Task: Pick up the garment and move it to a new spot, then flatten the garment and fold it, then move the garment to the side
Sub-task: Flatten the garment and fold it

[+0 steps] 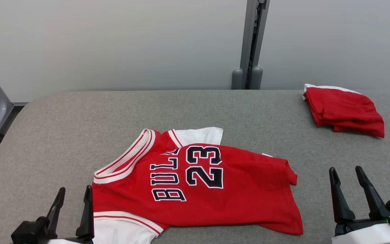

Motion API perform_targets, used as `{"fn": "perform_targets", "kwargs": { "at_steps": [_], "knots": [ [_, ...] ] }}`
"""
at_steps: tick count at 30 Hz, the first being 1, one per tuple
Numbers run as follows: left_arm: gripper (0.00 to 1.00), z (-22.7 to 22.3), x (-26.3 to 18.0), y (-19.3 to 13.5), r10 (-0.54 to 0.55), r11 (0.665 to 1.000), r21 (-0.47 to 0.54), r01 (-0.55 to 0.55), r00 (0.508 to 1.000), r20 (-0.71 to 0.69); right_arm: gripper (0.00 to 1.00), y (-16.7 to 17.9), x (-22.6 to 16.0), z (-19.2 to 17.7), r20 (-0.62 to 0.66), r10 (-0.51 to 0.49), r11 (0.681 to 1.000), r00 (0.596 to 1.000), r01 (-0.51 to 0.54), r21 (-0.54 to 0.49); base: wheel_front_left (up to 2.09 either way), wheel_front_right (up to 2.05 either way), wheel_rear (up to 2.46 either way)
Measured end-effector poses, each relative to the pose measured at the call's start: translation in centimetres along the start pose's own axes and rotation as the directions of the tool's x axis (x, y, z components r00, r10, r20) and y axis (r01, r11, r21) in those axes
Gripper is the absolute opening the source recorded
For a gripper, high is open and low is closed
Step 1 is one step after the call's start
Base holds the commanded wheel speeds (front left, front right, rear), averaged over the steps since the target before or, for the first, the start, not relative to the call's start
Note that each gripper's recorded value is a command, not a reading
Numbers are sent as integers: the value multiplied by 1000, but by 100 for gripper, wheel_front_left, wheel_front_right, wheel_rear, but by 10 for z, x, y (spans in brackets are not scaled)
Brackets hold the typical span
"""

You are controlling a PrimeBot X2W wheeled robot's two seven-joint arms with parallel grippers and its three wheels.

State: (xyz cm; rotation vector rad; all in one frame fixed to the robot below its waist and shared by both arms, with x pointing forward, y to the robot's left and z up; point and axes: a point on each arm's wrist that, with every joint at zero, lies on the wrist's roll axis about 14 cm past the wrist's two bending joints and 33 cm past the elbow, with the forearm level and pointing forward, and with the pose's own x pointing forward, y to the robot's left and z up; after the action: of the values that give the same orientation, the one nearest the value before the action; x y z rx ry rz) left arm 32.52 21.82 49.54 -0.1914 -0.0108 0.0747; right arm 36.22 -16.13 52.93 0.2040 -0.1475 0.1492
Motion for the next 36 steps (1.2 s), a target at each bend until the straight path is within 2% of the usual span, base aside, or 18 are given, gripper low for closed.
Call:
{"fn": "perform_targets", "kwargs": {
  "at_steps": [6, 15, 29, 32, 36],
  "knots": [
    [100, -10, 2, -1, -6, 1000, 1, 6, 1000, -19, 100, 1, -2, -8, -26, 4, 1000, 1000, -4, -4, 0, 0, 0],
    [100, -5, 7, 0, -10, 1000, 6, 10, 1000, 4, 100, -4, 3, 5, 12, 2, 1000, 1000, -1, -29, 0, 0, 0],
    [100, -3, 8, 1, -11, 1000, 5, 11, 1000, 17, 100, -5, 4, 5, 10, 0, 999, 1000, 1, -38, 0, 0, 0],
    [100, -4, 7, 1, -10, 1000, 0, 10, 1000, 14, 100, -4, 3, 0, -5, 3, 999, 1000, -3, -36, 0, 0, 0],
    [100, -13, 5, 2, -12, 1000, -15, 11, 1000, -22, 100, 0, -4, -26, -93, 23, 1000, 995, -24, -2, 0, 0, 0]
  ]
}}
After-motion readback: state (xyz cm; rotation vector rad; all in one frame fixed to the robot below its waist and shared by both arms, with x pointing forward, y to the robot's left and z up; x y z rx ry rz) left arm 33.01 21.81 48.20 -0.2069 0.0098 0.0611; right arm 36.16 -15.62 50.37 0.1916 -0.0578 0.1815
